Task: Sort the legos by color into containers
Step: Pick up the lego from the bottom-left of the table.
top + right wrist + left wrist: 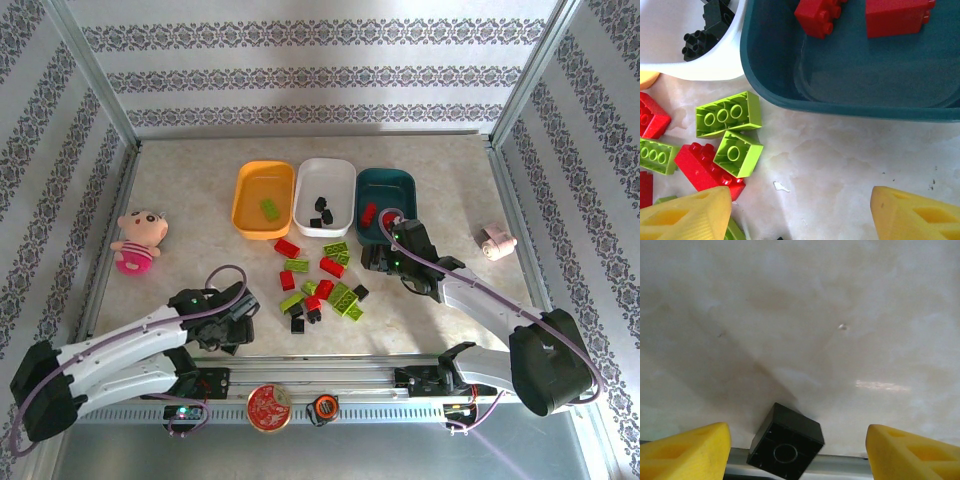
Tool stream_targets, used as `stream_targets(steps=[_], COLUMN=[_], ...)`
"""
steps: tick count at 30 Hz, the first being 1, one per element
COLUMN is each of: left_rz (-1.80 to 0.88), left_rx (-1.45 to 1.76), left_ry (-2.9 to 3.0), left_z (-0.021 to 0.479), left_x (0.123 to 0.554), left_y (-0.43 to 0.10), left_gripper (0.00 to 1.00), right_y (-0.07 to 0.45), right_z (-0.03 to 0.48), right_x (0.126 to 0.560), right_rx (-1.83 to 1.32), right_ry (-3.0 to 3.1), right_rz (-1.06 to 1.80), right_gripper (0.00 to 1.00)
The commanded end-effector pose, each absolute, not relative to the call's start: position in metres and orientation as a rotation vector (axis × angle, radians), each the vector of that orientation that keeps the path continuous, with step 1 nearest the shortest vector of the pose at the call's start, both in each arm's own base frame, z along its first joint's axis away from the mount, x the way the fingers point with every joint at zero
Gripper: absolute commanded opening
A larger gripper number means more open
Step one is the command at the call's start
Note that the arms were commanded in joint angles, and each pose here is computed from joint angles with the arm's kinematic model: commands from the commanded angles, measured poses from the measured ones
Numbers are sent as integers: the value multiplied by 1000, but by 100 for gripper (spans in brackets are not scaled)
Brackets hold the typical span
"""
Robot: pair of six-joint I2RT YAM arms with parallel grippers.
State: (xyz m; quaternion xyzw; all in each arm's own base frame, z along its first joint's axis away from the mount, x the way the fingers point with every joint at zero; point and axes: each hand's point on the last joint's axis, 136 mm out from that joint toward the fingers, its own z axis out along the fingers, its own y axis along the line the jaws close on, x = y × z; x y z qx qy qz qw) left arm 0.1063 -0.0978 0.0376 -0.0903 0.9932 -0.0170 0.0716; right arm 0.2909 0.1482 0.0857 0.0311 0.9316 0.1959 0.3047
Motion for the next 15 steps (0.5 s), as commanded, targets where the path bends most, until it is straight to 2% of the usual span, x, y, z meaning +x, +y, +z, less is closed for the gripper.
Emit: stream_targets(steps=[1, 4, 15], left_rz=[-48, -55, -93], left_rx=[-261, -234, -177], left_ry=[3028, 3038, 3036], left_z=[21, 14, 8], left_x=[98, 99, 103], left_y=[-102, -108, -119], left_gripper=[71, 69, 32], right_y=[149, 148, 146], right_z=[86, 88, 87], right_x=[289, 290, 290], right_rx=[93, 95, 104], right_ry=[2459, 2453, 2453], right_rz=[539, 537, 534], right_gripper=[74, 74, 74])
